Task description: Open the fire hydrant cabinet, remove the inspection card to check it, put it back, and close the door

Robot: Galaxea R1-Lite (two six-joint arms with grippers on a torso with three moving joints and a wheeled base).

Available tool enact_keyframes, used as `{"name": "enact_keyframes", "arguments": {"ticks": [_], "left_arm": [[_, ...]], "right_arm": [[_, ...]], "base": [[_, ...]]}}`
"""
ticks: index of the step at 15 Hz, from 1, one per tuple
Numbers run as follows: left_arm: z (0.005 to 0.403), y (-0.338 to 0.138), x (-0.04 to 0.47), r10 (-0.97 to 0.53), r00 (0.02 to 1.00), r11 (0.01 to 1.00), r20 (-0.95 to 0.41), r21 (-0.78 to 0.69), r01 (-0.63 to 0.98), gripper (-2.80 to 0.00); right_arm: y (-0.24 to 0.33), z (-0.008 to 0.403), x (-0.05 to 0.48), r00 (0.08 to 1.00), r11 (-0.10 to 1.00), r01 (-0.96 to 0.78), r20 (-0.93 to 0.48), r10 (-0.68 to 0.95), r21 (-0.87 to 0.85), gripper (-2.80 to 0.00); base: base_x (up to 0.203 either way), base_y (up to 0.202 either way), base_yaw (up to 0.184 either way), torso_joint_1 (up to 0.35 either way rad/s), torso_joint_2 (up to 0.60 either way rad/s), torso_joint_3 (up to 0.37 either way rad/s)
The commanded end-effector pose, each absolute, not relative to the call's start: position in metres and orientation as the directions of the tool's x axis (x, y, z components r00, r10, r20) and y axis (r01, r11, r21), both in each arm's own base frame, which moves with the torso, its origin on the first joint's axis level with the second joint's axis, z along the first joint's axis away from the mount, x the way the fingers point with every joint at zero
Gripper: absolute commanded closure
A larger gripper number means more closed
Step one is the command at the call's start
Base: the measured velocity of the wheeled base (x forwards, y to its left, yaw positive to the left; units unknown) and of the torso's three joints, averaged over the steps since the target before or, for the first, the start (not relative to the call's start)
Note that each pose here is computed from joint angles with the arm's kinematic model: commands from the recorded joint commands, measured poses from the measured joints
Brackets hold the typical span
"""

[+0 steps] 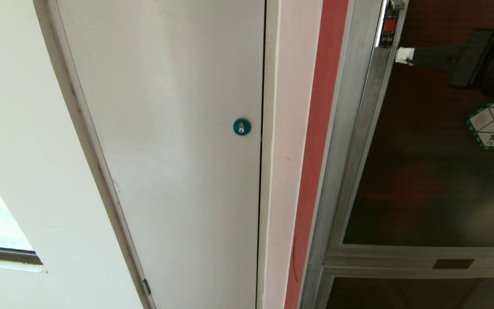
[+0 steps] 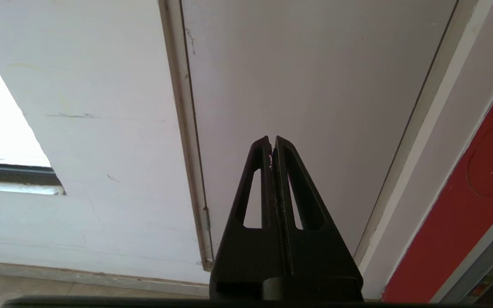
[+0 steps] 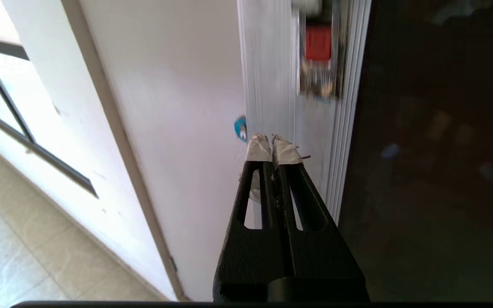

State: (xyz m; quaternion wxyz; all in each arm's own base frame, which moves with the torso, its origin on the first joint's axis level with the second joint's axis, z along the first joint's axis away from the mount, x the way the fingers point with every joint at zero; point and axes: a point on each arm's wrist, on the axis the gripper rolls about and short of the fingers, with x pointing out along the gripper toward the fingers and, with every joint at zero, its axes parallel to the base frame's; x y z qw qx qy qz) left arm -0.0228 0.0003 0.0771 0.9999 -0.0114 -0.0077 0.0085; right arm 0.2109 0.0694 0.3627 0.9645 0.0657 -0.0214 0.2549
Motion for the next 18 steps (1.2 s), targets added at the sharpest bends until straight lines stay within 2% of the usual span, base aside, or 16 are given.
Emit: {"name": "enact_keyframes", "arguments": {"ticks": [1, 5, 10, 18], "left_arm": [[0.077, 0.0, -0.023, 0.018, 1.0, 1.0, 0.016, -0.023, -0.017, 0.0], [0.077, 0.0, -0.023, 0.018, 1.0, 1.0, 0.015, -0.023, -0.018, 0.0], [0.077, 0.0, -0.023, 0.017, 1.0, 1.0, 0.015, -0.023, -0.017, 0.0], [0.077, 0.0, -0.023, 0.017, 1.0, 1.0, 0.017, -0.023, -0.016, 0.0]], "right_arm": [[0.066, 0.381, 0.2, 0.861, 0.858, -0.504, 0.138, 0.49, 0.101, 0.0], [0.064, 0.414, 0.192, 0.853, 0.856, -0.509, 0.187, 0.488, 0.089, 0.0], [0.066, 0.437, 0.203, 0.857, 0.859, -0.504, 0.185, 0.482, 0.096, 0.0], [0.065, 0.424, 0.245, 0.891, 0.884, -0.452, 0.097, 0.443, 0.118, 0.0]], "base": [[0.0, 0.0, 0.0, 0.0, 0.0, 0.0], [0.0, 0.0, 0.0, 0.0, 0.0, 0.0], [0.0, 0.0, 0.0, 0.0, 0.0, 0.0], [0.0, 0.0, 0.0, 0.0, 0.0, 0.0]]}}
